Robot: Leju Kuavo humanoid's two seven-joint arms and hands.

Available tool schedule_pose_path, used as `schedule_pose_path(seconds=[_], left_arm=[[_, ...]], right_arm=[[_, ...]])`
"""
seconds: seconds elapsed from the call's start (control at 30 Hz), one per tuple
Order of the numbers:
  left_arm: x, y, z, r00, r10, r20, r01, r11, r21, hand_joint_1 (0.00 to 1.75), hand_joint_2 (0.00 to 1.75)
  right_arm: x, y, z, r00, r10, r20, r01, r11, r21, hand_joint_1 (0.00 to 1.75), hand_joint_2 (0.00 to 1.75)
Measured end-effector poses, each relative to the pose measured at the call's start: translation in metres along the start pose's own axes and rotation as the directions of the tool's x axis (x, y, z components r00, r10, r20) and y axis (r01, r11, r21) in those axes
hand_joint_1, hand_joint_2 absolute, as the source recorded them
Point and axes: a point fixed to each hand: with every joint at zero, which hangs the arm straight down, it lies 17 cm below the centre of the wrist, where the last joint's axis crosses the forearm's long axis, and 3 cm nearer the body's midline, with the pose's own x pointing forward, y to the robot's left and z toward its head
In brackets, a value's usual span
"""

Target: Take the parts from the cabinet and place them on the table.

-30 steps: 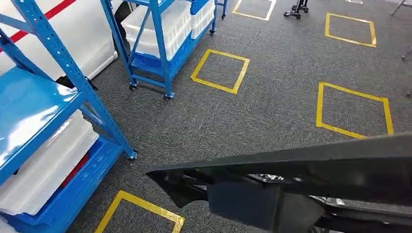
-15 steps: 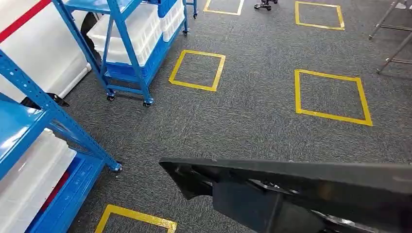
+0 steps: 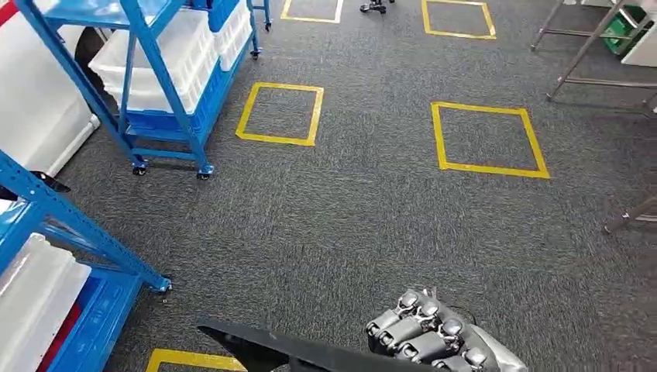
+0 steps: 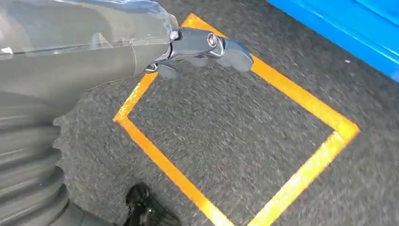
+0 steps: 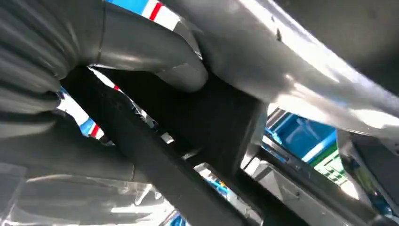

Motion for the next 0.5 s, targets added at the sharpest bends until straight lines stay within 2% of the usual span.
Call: schedule_pose_path(seconds=[0.13, 0.23, 0.33, 0.4, 0.5], left_arm=[[-0.014, -0.001, 0.007, 0.996, 0.083, -0.036, -0.081, 0.995, 0.057, 0.00, 1.75], [-0.022, -0.009, 0.013, 0.992, 0.115, -0.048, -0.112, 0.992, 0.063, 0.00, 1.75], [-0.022, -0.026, 0.017, 0.995, 0.092, -0.035, -0.093, 0.996, -0.018, 0.00, 1.75], [-0.013, -0.039, 0.018, 0.999, 0.047, -0.006, -0.048, 0.993, -0.104, 0.00, 1.75], [-0.007, -0.036, 0.014, 1.000, 0.006, 0.018, -0.004, 0.991, -0.131, 0.00, 1.75]], right_arm=[[-0.003, 0.000, -0.011, 0.992, -0.118, 0.039, 0.116, 0.992, 0.045, 1.75, 1.75], [-0.005, -0.005, -0.022, 0.985, -0.159, 0.071, 0.153, 0.985, 0.079, 1.75, 1.75], [-0.013, -0.013, -0.027, 0.990, -0.125, 0.064, 0.119, 0.990, 0.080, 1.75, 1.75], [-0.017, -0.030, -0.024, 0.997, -0.052, 0.057, 0.049, 0.998, 0.046, 1.75, 1.75], [-0.023, -0.045, -0.013, 1.000, -0.003, 0.017, 0.003, 1.000, -0.001, 1.75, 1.75]])
